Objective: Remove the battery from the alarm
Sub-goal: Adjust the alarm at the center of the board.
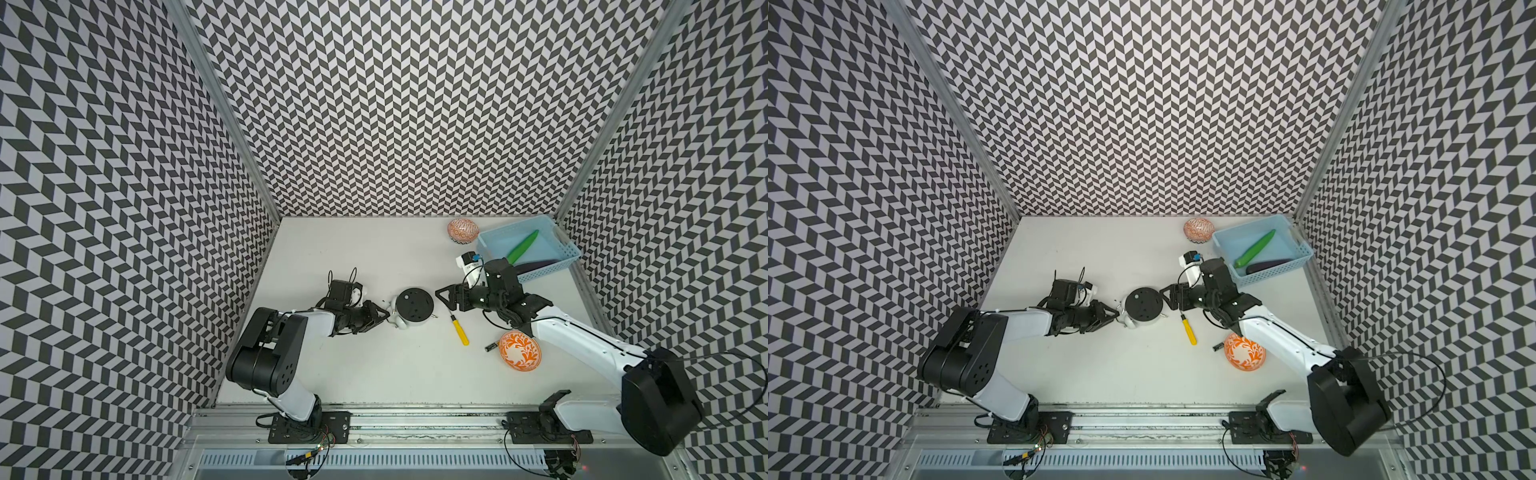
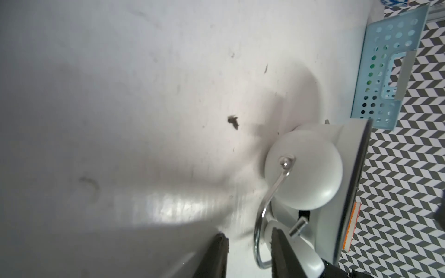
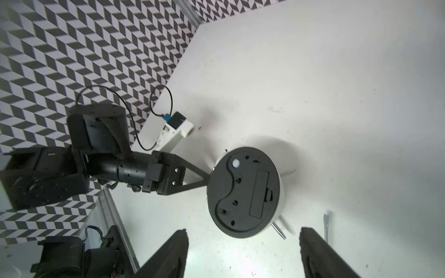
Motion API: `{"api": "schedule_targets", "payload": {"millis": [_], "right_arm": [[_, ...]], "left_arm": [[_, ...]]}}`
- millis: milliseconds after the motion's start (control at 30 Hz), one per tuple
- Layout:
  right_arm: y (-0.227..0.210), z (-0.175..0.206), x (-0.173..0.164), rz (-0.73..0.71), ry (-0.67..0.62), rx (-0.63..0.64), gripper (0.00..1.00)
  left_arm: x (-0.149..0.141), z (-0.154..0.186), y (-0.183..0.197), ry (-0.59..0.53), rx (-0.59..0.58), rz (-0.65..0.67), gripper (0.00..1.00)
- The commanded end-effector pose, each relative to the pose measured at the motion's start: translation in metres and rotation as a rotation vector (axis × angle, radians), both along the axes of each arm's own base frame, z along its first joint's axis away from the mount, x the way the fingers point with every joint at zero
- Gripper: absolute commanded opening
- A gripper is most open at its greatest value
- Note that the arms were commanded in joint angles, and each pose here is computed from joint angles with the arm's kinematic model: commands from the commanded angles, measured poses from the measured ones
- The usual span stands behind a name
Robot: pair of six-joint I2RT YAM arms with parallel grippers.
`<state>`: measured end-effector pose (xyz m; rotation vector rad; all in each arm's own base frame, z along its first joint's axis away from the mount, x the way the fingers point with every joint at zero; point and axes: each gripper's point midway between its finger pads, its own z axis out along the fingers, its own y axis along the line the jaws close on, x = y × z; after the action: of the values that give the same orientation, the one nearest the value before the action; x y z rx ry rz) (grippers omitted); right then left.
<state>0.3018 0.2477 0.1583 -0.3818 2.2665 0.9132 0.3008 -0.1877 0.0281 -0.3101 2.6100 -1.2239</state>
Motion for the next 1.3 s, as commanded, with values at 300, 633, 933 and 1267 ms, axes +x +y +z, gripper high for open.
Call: {"api": "schedule_targets", "payload": {"millis": [300,633,933,1267], "right_arm": [[0.028,-0.004,-0.014,0.11,-0.292,-0.171,0.78],[0.072,0.004,-0.057,0.237,-0.85,-0.307,0.88],[0.1,-0.011,-0.045,0.13,-0.98,-0.365,0.95],[0.097,-0.039,-0.031,0.047,-0.999,-0.475,0.89]], "left_arm": [[0.008,0.025,-0.006,0.008,-0.045,0.044,0.0],[0.003,0.095,-0.008,-0.04,-0.103,0.122,0.0],[-0.004,0.118,-0.028,-0.048,-0.145,0.139,0.0],[-0.01,0.134,-0.035,-0.043,-0.195,0.17,0.0]]}}
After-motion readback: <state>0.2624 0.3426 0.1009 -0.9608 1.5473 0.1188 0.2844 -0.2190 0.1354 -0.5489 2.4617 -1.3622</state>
